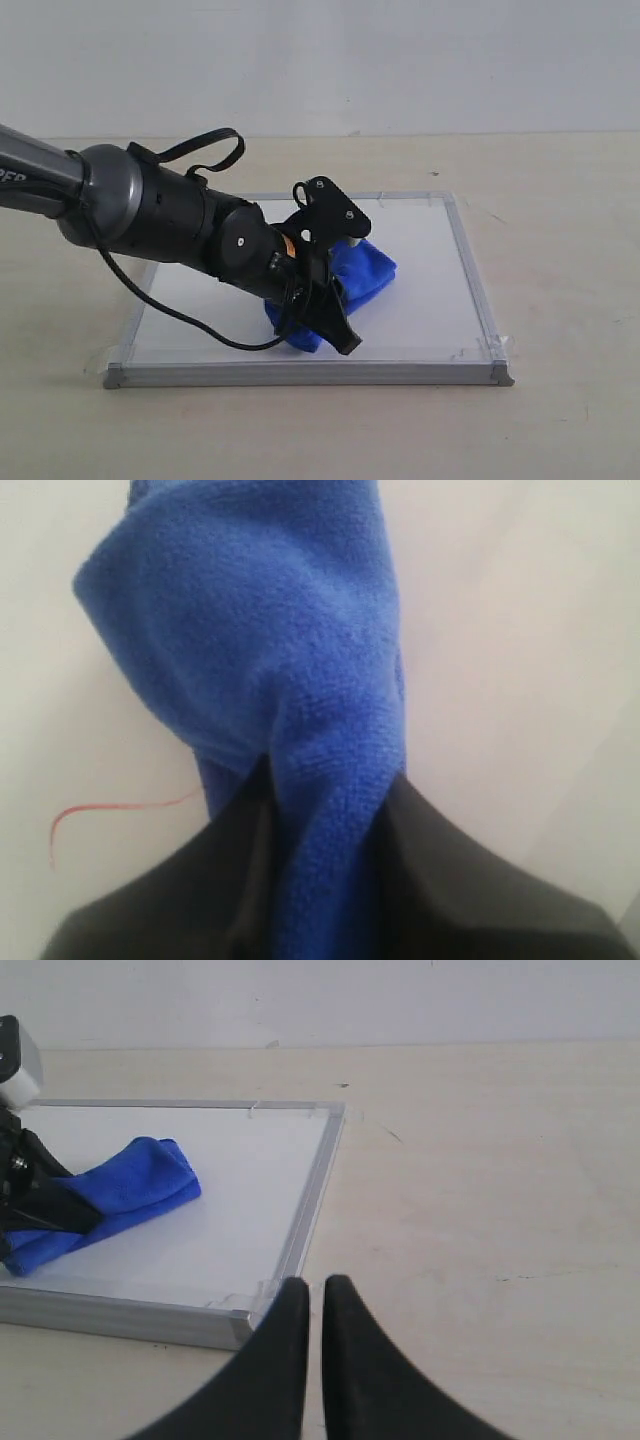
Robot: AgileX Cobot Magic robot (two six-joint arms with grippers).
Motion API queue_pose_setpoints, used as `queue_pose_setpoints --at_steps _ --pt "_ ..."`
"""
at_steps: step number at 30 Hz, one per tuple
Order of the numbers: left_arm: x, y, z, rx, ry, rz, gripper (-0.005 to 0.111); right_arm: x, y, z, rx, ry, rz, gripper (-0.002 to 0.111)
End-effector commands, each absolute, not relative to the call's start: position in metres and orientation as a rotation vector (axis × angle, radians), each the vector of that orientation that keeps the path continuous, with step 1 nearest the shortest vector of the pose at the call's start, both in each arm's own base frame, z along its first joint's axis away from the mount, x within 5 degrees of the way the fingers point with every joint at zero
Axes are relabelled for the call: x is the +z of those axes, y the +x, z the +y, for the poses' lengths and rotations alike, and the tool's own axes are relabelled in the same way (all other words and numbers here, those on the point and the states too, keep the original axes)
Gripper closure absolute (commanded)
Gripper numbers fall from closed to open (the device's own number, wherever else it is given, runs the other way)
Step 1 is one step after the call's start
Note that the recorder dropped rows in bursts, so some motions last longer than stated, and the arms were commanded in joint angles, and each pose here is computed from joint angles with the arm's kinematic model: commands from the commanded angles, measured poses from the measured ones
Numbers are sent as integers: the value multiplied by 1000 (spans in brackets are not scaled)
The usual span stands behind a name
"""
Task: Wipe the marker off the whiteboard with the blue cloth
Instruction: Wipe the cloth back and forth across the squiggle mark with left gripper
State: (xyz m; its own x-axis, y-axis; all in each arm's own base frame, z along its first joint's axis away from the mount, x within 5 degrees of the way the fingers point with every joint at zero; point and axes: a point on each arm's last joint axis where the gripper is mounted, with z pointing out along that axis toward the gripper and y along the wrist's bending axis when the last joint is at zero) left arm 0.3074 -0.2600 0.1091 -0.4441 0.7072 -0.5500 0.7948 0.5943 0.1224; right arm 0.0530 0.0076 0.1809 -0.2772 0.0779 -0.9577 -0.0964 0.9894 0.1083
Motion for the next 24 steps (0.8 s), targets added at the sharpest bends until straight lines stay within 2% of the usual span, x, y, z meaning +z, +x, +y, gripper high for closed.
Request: queue_pose_setpoints --at_steps 1,8,13,18,24 --pt "101 314 -252 -209 1150 2351 102 182 53 7 167 -10 1834 107" --pt "107 363 -183 -169 855 2515 102 182 53 7 167 -10 1834 107" --pt "108 379 -142 -169 645 2635 102 182 53 7 167 -10 1834 107" --pt "104 370 -159 -191 705 2653 102 182 53 7 167 -10 1834 107" --pt "93 334 -227 -240 954 2597 102 182 53 7 167 -10 1834 107"
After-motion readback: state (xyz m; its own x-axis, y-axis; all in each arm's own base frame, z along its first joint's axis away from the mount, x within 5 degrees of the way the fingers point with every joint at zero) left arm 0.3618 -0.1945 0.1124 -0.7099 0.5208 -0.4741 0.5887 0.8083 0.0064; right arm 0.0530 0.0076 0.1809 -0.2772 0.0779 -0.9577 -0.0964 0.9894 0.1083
